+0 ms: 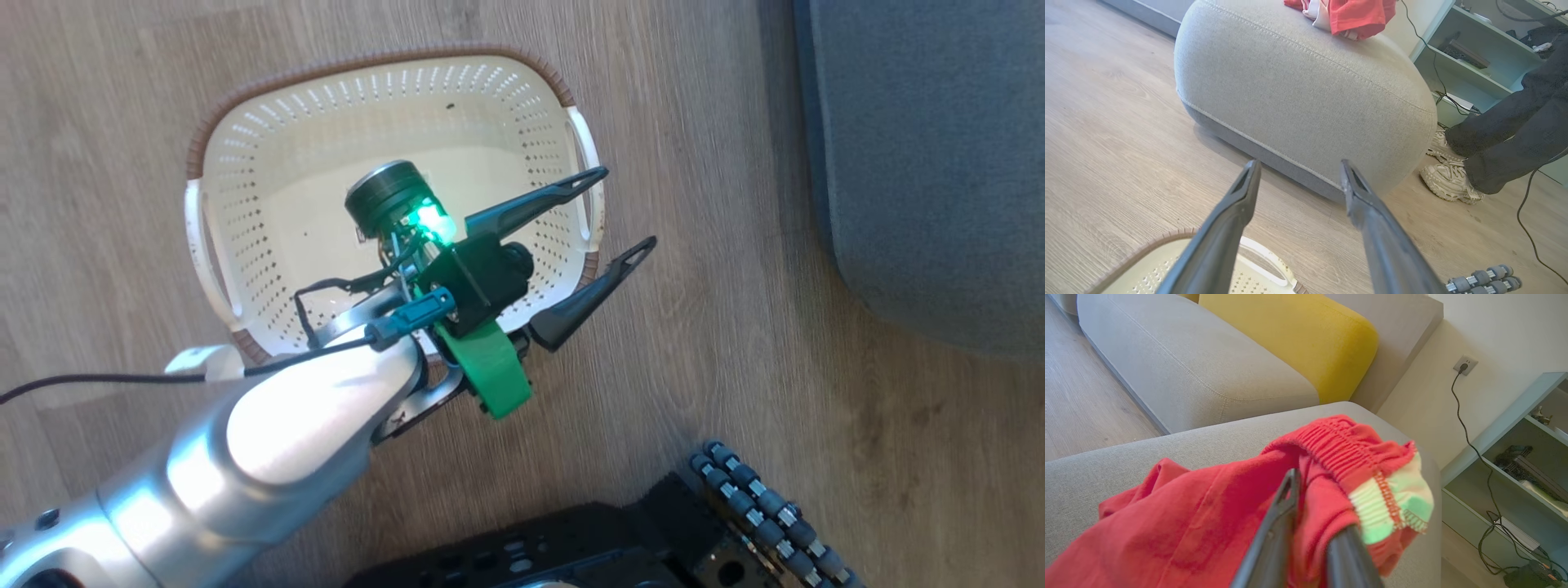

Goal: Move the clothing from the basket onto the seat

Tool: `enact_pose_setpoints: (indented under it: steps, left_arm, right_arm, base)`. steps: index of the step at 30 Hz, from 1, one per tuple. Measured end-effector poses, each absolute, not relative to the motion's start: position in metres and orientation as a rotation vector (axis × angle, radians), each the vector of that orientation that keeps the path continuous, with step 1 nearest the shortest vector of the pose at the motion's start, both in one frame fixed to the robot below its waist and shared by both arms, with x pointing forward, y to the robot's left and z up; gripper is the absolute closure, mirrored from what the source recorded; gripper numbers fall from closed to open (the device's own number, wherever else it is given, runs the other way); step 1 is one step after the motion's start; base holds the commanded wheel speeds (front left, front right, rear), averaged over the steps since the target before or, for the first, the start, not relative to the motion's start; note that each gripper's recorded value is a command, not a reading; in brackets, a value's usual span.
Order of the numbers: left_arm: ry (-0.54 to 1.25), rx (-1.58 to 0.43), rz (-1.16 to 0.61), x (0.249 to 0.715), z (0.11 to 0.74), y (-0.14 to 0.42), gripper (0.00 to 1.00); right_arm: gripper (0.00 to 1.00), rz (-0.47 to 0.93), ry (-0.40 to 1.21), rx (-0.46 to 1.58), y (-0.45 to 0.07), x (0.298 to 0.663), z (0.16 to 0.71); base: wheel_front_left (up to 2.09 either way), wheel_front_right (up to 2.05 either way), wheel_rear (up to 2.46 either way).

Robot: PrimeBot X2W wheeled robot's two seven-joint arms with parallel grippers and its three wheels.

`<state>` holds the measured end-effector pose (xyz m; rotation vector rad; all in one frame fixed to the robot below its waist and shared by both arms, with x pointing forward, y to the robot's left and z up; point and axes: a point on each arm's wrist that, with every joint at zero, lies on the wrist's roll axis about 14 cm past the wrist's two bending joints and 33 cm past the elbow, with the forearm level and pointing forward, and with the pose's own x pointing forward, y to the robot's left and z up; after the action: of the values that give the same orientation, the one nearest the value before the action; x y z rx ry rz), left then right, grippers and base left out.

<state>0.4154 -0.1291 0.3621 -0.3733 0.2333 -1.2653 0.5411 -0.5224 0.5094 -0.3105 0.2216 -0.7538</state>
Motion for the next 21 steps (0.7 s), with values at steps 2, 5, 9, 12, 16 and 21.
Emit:
enact_pose_setpoints:
  steps: [2,5,9,12,16,21]
  left_arm:
    - [0.210,-0.365,-1.267,0.417,0.371,-0.130,0.00]
    - [0.175,-0.361,-1.268,0.418,0.387,-0.132,0.00]
    - [0.113,-0.343,-1.277,0.417,0.414,-0.136,0.00]
    - [0.072,-0.325,-1.280,0.416,0.433,-0.138,0.00]
    - [0.024,-0.302,-1.276,0.413,0.459,-0.140,0.00]
    - [0.007,-0.266,-1.247,0.407,0.475,-0.137,0.00]
  right_arm:
    - [0.00,-0.744,0.197,-0.315,-0.524,0.540,0.516]
    - [0.00,-0.729,0.166,-0.316,-0.528,0.537,0.526]
    - [0.00,-0.685,0.161,-0.327,-0.524,0.536,0.537]
    - [0.00,-0.651,0.162,-0.319,-0.519,0.534,0.545]
    - [0.00,-0.597,0.136,-0.321,-0.507,0.531,0.558]
    - [0.00,-0.539,0.116,-0.309,-0.492,0.521,0.569]
  base:
    - [0.00,0.00,0.00]
    - [0.00,0.00,0.00]
    - [0.00,0.00,0.00]
    - [0.00,0.00,0.00]
    - [0.00,0.00,0.00]
    - [0.00,0.00,0.00]
